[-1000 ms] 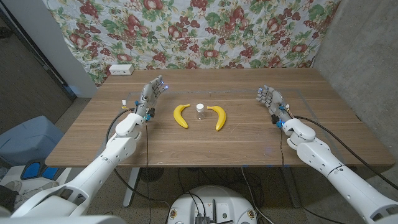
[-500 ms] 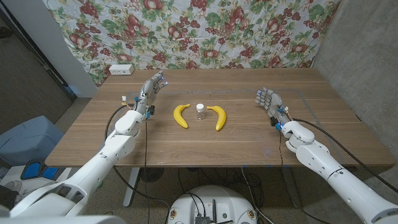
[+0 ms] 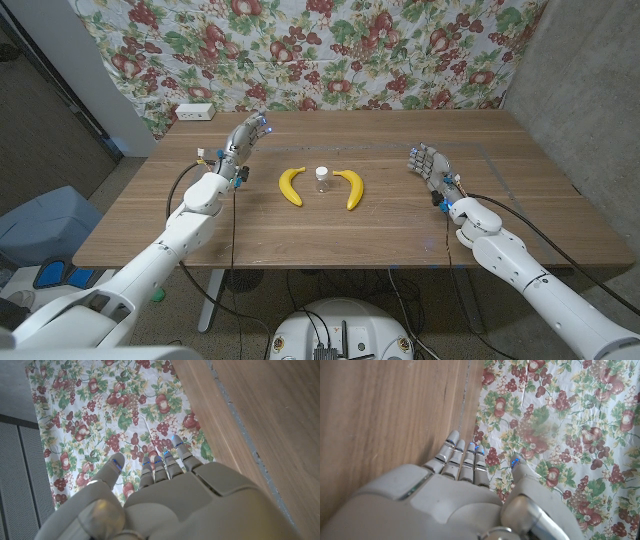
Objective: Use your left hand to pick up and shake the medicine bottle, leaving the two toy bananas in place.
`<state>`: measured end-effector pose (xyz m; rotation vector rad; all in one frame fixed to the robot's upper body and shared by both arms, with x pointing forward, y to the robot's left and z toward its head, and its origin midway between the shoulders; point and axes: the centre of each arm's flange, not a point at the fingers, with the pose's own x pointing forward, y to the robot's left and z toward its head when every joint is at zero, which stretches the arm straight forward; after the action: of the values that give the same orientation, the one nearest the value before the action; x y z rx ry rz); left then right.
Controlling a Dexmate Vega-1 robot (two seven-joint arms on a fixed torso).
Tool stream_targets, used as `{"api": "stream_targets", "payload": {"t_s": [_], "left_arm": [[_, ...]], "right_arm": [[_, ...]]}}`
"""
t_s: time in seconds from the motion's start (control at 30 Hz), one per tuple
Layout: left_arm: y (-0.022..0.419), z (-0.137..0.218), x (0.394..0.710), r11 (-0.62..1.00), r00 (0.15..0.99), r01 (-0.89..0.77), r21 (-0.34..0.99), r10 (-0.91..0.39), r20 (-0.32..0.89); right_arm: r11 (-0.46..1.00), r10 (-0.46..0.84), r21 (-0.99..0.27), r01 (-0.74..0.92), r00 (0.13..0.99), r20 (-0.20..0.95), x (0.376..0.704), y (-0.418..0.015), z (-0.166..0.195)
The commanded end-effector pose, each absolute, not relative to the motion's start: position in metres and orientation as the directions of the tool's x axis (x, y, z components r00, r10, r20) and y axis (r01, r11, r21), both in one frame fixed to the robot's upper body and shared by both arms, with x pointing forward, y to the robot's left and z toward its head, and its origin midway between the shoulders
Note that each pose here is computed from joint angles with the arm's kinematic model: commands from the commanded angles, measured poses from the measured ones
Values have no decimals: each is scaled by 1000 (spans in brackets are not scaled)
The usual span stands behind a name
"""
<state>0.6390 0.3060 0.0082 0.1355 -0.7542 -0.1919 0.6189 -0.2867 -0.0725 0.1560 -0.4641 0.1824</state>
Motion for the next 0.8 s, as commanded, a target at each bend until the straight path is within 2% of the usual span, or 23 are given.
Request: {"api": "stream_targets", "payload": {"t_s": [0.03, 0.4, 0.8], "left_arm": [[301, 19, 640, 950, 699, 98, 295, -277, 660], [291, 30, 641, 917, 682, 83, 389, -337, 649], [277, 37, 636, 879, 665, 67, 473, -393, 635]], "right_arm": [[975, 127, 103, -199, 870, 477, 619, -282, -72], [978, 104, 102, -183, 845, 524, 619, -284, -62], [979, 95, 103, -174, 845, 527, 620, -286, -60]]}}
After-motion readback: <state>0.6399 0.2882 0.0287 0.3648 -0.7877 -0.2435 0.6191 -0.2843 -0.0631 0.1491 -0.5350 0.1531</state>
